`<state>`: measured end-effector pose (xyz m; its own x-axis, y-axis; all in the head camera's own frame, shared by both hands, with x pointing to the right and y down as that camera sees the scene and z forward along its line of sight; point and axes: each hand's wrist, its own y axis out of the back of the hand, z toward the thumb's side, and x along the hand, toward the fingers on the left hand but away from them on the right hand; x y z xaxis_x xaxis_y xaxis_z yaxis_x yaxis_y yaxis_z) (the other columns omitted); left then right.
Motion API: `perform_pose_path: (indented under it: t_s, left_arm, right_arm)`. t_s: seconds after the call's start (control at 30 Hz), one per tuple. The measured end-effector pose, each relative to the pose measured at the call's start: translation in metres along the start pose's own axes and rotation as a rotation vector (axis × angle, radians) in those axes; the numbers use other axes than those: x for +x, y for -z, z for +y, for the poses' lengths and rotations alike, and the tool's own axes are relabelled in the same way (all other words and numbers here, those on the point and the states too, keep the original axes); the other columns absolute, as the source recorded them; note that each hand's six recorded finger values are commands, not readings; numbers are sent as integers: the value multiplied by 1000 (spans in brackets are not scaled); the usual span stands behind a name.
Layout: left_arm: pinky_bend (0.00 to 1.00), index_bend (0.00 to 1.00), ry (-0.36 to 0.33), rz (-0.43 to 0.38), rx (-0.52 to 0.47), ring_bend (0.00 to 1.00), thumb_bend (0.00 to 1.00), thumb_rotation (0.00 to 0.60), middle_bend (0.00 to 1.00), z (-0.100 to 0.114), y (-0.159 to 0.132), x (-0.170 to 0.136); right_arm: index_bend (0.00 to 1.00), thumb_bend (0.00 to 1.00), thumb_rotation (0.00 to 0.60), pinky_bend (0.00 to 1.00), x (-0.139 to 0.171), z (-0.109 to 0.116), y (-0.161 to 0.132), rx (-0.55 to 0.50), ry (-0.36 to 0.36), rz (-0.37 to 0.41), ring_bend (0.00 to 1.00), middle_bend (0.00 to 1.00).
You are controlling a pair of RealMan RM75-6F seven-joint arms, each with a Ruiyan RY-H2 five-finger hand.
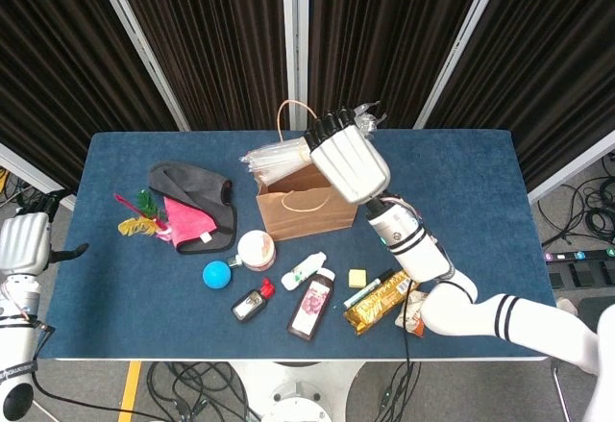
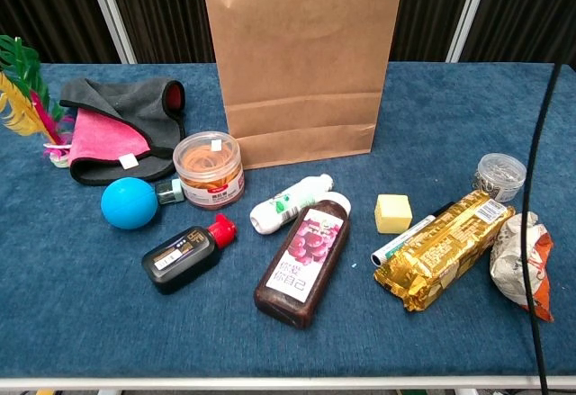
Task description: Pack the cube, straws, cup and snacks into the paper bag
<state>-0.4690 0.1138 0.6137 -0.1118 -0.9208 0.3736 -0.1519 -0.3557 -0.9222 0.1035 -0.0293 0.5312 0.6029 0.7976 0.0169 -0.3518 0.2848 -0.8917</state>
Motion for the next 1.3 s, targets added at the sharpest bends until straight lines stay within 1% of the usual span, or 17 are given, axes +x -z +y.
perform_pose_path:
  t_s: [0.17,0.33,0.53,0.6,0.63,0.67,0.73,0.8,0.9,0.97,1.13,1.3]
  left_arm:
    - [345,259,7,3,-9,310,44,600,330,-1,4,2]
    - [345,259,13,0,-18,310,44,600,330,-3,4,4]
    - [345,259,19,-2,-22,310,44,600,330,-7,3,6]
    - [345,259,18,-1,-22,310,44,600,330,-7,4,7]
    - [345,259,17,0,-22,310,44,600,330,-7,4,6]
    - [345,259,16,0,-22,309,44,600,330,-7,4,6]
    - [340,258,13,-1,-24,295,44,600,330,-6,5,6]
    - [335,259,10,-1,-22,284,44,600,330,-5,5,6]
    - [334,258,4,-2,-25,284,44,600,330,-2,5,6]
    - [333,259,3,-6,-27,284,44,600,330,-2,4,6]
    - [333,259,4,-11,-31,284,44,600,330,-3,1,5]
    - [333,259,2,-15,-33,284,44,600,330,-2,-1,4]
  right_arm:
    - [666,258,600,464,-3,-4,-6,27,-19,7,387,513]
    - [667,261,600,466,-2,-2,2,64,-30,5,386,514]
    - [668,262,600,460,0,-9,11,112,-78,15,386,510]
    - [654,238,600,445,1,-12,9,115,-96,22,382,500]
    - [625,214,600,424,1,-14,7,115,-103,25,368,484]
    - [568,171,600,387,2,-15,5,115,-110,32,336,455]
    - [430,86,600,287,2,-16,1,111,-117,43,233,380]
    - [326,28,600,205,3,-17,-1,94,-125,47,148,309]
    - [200,0,600,113,3,-14,-3,66,-133,44,54,217]
    - [175,0,600,92,4,-10,-3,54,-126,40,38,200]
    - [170,0,600,85,10,-2,1,33,-101,23,37,203]
    - [168,0,600,99,17,11,14,3,-64,-16,60,220]
